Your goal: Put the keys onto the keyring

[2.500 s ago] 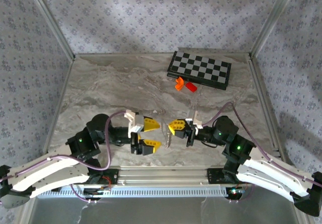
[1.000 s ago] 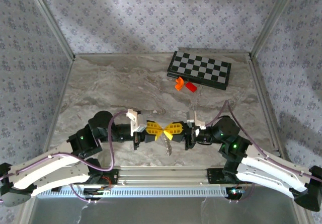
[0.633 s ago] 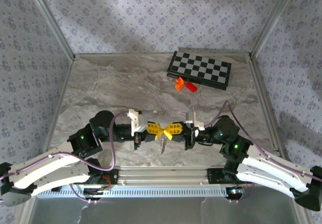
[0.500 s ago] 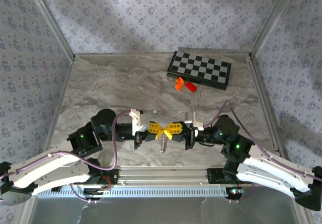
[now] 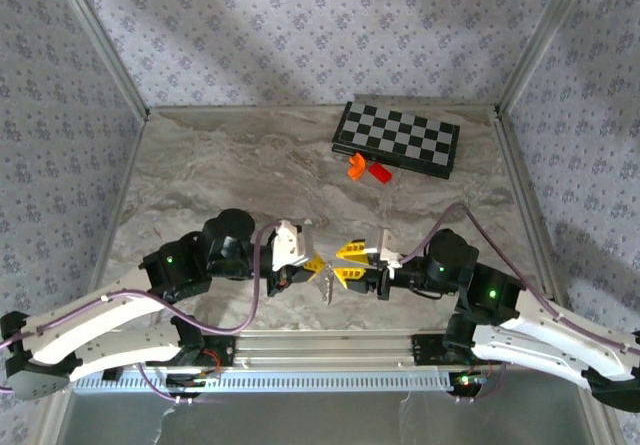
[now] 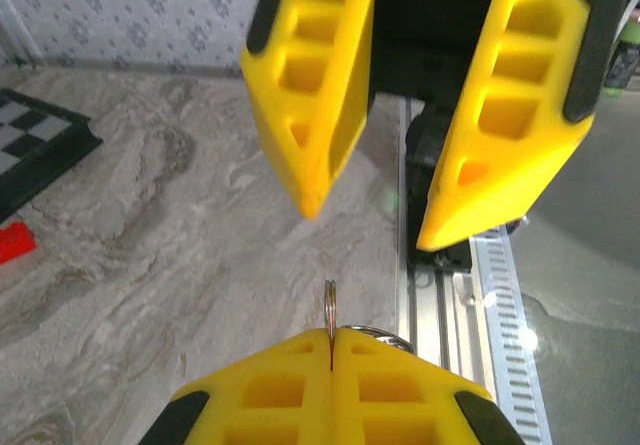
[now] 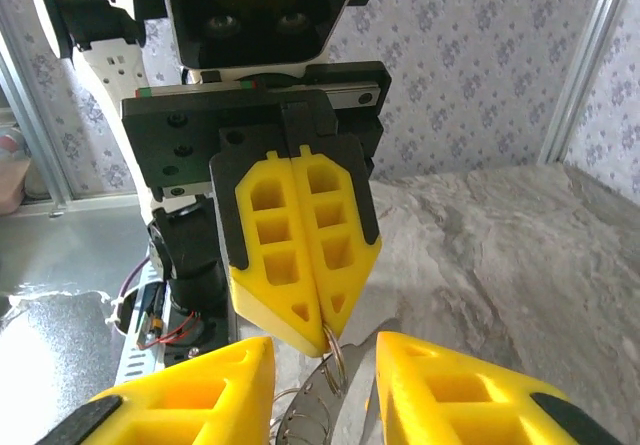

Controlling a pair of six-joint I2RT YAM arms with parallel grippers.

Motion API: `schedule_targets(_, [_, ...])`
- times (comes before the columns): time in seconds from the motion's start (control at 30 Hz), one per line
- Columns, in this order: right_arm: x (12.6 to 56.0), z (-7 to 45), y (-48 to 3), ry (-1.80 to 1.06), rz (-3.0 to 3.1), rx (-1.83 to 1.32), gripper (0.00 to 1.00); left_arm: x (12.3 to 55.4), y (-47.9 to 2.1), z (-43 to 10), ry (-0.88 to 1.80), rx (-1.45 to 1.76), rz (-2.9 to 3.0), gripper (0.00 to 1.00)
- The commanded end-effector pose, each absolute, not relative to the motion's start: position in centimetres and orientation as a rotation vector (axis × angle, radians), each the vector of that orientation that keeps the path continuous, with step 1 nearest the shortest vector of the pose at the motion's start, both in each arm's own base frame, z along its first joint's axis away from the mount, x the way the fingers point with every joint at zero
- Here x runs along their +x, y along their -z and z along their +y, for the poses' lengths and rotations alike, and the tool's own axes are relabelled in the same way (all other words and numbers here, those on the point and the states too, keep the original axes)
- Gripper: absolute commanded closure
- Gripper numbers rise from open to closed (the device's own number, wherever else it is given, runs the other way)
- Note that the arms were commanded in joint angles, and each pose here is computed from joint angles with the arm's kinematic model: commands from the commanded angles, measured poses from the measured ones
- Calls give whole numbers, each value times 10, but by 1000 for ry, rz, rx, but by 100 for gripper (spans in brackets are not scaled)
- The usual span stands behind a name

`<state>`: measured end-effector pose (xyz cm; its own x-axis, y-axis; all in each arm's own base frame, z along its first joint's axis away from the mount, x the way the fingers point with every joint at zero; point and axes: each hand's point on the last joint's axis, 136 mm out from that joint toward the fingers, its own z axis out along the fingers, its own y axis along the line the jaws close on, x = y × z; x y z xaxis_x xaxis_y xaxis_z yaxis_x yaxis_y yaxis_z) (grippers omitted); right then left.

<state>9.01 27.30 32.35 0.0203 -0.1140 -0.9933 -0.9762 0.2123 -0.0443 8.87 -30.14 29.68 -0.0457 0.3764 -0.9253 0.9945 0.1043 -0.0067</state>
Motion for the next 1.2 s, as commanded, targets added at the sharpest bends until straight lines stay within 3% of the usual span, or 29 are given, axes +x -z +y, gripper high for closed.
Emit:
schedule_targets(0.0, [93,263,-327,-874,1385,-1164,65,87,-315,-298,913,1424,1512,100])
schedule_targets(0.43, [96,278,-303,-759,1461,-1288,65,82,-303,-303,872,1516,1553,100])
schedule_targets(1.17, [94,293,-291,-758,1476,-1347,87,80,-296,-303,842,1550,1569,100])
